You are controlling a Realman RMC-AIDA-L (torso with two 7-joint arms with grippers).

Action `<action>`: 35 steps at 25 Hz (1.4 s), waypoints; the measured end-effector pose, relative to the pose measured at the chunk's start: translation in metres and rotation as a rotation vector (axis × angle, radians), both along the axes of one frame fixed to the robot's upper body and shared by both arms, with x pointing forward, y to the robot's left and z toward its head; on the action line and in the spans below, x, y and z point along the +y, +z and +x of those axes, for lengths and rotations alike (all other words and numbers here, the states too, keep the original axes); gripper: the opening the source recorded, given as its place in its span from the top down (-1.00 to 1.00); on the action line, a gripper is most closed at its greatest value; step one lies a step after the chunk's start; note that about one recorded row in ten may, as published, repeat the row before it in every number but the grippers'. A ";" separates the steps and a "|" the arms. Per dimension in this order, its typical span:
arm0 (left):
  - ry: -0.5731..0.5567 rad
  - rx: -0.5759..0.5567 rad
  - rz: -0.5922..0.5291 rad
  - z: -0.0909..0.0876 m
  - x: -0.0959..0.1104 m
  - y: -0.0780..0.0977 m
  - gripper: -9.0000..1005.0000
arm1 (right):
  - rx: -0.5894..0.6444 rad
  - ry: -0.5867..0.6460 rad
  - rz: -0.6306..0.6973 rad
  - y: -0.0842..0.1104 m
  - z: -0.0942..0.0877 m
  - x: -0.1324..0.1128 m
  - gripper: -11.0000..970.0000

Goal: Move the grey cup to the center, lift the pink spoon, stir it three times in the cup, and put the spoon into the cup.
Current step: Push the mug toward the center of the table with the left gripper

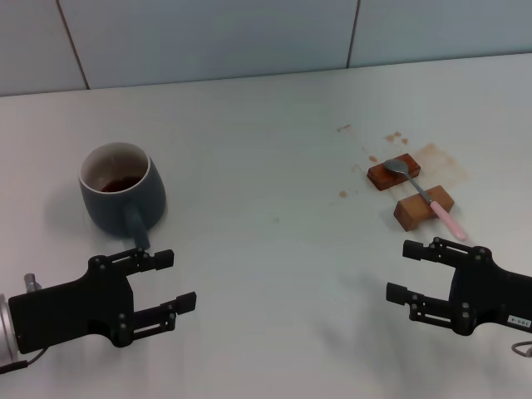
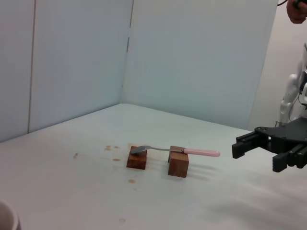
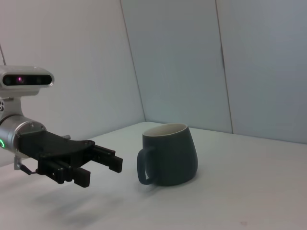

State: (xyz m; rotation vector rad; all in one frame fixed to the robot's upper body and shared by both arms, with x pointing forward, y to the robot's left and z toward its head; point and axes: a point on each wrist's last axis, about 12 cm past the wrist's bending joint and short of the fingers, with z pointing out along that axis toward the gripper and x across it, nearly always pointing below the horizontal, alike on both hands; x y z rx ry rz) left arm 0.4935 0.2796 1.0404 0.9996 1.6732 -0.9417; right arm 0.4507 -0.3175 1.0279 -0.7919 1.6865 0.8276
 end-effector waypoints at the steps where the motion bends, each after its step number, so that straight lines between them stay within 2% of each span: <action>1: 0.000 0.000 0.000 0.000 0.000 0.000 -0.43 | 0.001 0.000 0.000 0.000 0.000 0.000 -0.50; 22: 0.000 -0.001 0.003 -0.002 0.001 -0.001 -0.40 | 0.006 -0.002 0.006 -0.001 -0.003 0.000 -0.48; 33: 0.001 -0.009 0.010 -0.004 0.001 -0.003 0.03 | 0.005 0.001 0.021 0.000 -0.004 0.001 -0.46; 35: 0.003 -0.007 0.010 -0.005 0.001 -0.004 0.43 | 0.005 0.002 0.020 0.000 -0.004 0.001 -0.46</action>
